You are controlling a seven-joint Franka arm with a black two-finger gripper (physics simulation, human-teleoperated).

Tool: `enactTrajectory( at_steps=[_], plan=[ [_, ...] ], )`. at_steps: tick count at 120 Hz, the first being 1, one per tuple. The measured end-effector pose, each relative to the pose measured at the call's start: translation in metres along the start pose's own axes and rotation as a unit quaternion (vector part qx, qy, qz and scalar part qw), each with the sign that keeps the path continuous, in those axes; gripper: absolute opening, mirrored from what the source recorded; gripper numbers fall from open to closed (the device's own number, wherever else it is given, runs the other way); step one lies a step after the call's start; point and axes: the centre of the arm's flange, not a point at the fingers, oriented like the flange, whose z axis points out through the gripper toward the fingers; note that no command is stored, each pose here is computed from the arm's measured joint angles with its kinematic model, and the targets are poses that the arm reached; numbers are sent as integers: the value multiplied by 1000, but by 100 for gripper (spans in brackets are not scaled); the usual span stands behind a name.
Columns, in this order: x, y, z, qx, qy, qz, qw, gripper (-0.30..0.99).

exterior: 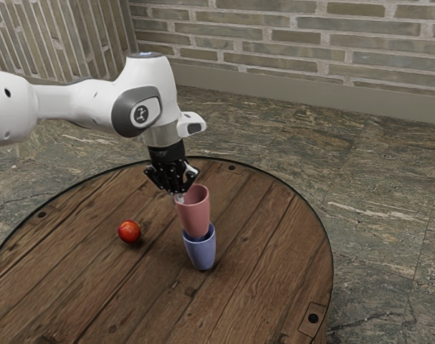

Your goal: Place the left cup onto the right cup

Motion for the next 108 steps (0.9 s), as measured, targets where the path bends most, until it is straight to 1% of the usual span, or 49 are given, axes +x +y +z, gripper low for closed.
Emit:
enactTrajectory(
  at_steps=[26, 34, 47, 61, 74, 89, 101, 108],
  plan=[
    [7, -1, 26, -9, -15, -10, 1000, -9],
    [6, 2, 29, -12, -15, -8, 1000, 5],
    [3, 4, 21, -14, -8, -5, 1000, 29],
    [-8, 14, 0, -15, 8, 7, 1000, 46],
    [-24, 26, -29, -17, 22, 22, 999, 55],
    [-38, 36, -60, -17, 31, 44, 998, 62],
    [-35, 40, -89, 9, 51, 82, 995, 64],
    [-33, 40, -104, 21, 56, 101, 993, 66]
  ],
)
